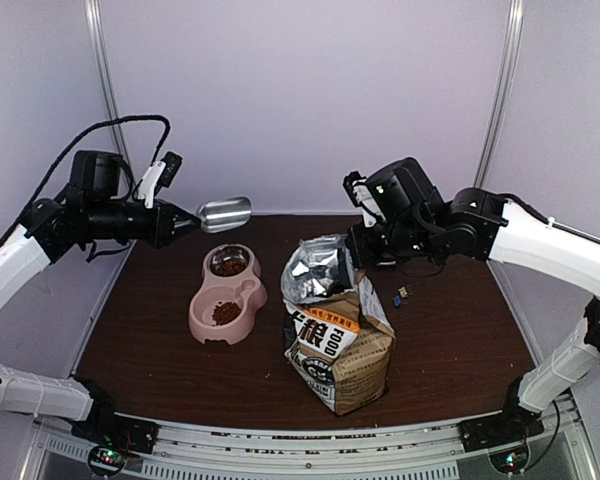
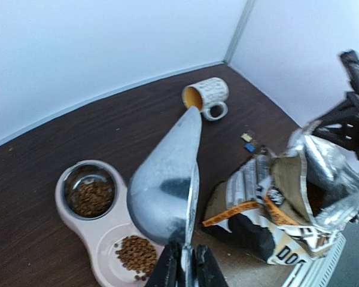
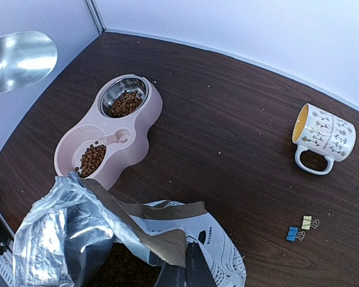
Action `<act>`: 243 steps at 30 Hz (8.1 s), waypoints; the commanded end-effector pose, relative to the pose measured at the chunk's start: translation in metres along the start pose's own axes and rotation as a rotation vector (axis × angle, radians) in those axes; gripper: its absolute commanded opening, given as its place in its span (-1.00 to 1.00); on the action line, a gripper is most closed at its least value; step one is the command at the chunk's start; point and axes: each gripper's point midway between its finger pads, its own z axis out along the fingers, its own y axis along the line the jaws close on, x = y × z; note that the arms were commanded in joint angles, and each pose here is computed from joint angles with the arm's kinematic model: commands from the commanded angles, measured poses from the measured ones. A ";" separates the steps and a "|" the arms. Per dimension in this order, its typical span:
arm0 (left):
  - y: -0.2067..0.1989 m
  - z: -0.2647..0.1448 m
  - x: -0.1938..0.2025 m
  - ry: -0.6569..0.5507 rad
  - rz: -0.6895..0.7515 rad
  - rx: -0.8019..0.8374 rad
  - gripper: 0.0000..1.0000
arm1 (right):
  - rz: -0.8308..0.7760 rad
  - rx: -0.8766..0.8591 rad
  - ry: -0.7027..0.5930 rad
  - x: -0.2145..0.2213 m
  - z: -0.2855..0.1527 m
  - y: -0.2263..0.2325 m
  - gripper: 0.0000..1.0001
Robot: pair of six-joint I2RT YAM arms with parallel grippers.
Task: Serve the pet food
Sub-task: Insert the spatula into the pet food bag, then collect the pet food from the pet food bag, then place the pet food in the pet food bowl.
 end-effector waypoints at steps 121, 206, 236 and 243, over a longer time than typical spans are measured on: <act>-0.140 0.053 0.027 0.290 -0.547 0.749 -1.00 | 0.036 0.020 -0.046 -0.008 0.003 -0.007 -1.00; 0.076 0.006 0.185 0.087 -1.011 0.191 -1.00 | 0.030 0.045 -0.047 -0.010 0.002 -0.015 -1.00; 0.095 0.003 0.187 0.207 -0.904 0.040 -1.00 | 0.028 0.051 -0.045 -0.009 0.002 -0.016 -1.00; 0.101 0.000 0.187 0.240 -0.867 -0.006 -1.00 | 0.025 0.053 -0.045 -0.010 0.003 -0.016 -1.00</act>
